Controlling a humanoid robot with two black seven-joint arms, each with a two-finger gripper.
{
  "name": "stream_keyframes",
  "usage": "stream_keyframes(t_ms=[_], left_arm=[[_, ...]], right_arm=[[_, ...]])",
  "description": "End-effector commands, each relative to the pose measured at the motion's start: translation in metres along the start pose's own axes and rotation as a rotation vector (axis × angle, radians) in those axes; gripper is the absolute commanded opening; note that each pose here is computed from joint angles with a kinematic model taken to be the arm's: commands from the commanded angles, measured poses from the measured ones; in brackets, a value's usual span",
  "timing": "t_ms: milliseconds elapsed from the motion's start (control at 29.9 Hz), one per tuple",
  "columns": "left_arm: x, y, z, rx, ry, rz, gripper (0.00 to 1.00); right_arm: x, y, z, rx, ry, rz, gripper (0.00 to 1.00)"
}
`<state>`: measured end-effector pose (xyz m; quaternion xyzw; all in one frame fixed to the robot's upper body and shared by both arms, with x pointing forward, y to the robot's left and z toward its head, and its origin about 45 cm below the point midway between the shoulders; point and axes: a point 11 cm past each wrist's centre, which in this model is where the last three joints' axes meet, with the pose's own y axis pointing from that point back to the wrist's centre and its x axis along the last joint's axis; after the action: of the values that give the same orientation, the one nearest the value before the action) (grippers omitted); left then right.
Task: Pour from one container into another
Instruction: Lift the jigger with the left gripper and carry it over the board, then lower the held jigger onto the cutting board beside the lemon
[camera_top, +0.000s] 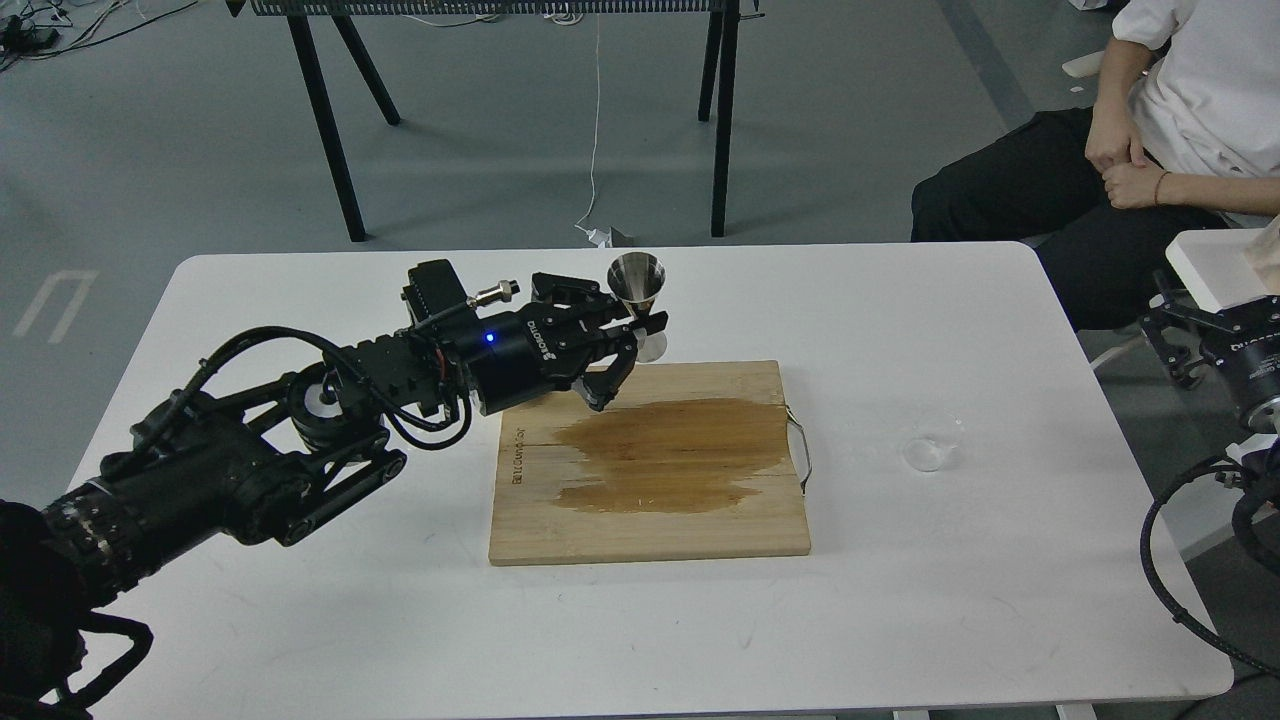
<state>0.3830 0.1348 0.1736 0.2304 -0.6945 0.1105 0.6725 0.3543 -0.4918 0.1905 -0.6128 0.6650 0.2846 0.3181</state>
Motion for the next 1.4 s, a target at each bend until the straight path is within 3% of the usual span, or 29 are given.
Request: stream_keyframes(t_ms=[0,401,936,1370], left_arm=[[-0.023,-0.01,0.018,-0.037,0.013,-0.055,0.05],[-0.058,-0.024,0.05,-0.06,0.087,-0.1,0.06],[-0.096,-0.013,0.031,0.052,0.103,-0.208,0.08],[-0.096,-0.011,0.027,0.064,0.085,-0.193,0.14]], right_arm=[[0.0,0.0,0.001,-0.001,-0.002,-0.001,1.0],[-0.001,0.0,-0.001,0.001,0.003,-0.002,1.0],[-0.002,-0.002,-0.003,0.003,0.008,-0.005,1.0],[-0.002,-0.002,-0.003,0.0,0.01,-0.004,1.0]])
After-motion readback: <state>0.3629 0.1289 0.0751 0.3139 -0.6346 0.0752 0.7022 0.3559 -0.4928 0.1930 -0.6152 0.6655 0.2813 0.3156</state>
